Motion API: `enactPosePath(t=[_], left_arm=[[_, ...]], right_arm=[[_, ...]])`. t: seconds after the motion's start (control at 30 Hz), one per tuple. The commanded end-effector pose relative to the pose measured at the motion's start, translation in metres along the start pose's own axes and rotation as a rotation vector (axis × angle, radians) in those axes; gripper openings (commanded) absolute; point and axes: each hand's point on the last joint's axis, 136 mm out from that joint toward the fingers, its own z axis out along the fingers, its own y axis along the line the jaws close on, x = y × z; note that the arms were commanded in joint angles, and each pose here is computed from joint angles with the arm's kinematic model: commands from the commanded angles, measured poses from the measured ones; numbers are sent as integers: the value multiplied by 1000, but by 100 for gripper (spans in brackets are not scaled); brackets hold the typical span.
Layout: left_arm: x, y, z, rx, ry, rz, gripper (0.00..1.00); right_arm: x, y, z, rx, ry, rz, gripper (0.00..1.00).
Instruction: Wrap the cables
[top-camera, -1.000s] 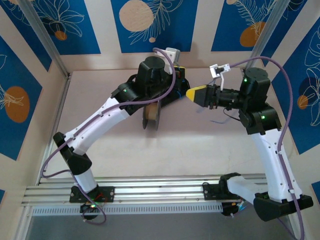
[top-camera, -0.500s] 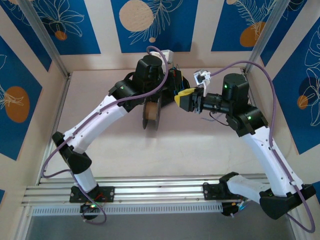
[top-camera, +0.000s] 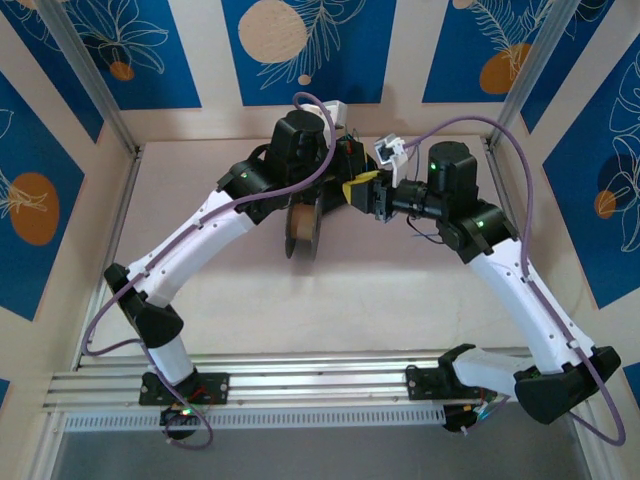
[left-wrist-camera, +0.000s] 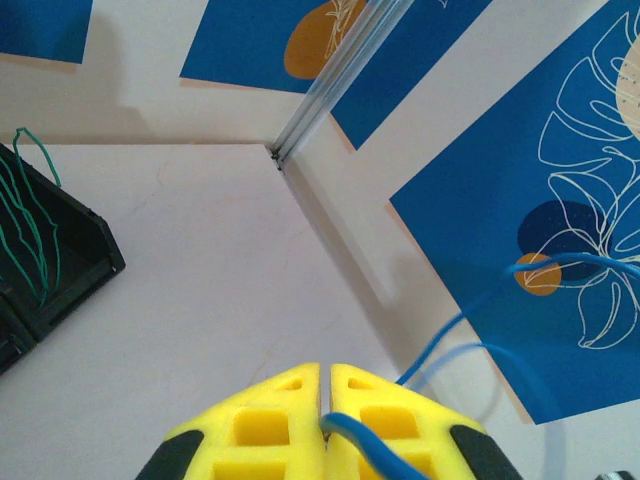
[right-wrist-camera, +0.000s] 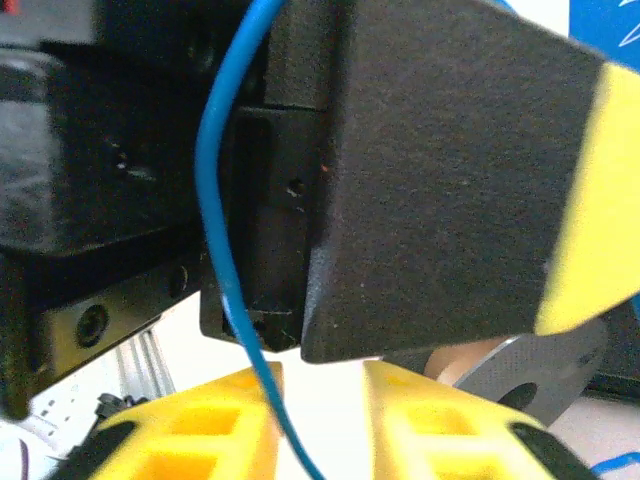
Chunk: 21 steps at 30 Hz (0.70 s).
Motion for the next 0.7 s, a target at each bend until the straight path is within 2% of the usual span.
enactPosePath(t=[0.0, 0.03, 0.1, 0.23, 0.3, 0.33, 0.53, 0.67], left_arm=[[-17, -12, -22, 41, -41, -10, 0], [-18, -11, -23, 37, -44, -6, 0], [-18, -9, -24, 32, -43, -4, 0], [-22, 1, -35, 14, -39, -10, 70], [-23, 10, -48, -3, -42, -10, 95], [-23, 13, -54, -10, -45, -11, 100], [-22, 33, -105, -18, -50, -26, 100], [-19, 40, -126, -9, 2, -28, 100]], right_arm=[[-1, 1, 6, -15, -6, -33, 12], [0, 1, 6, -14, -5, -37, 2], [2, 1, 5, -6, -4, -55, 0], [7, -3, -3, 35, -20, -143, 0], [11, -7, -6, 63, -18, -189, 0], [12, -9, -7, 74, -14, -210, 0], [26, -20, -1, 112, 49, -330, 0], [32, -29, 5, 143, 83, -384, 0]])
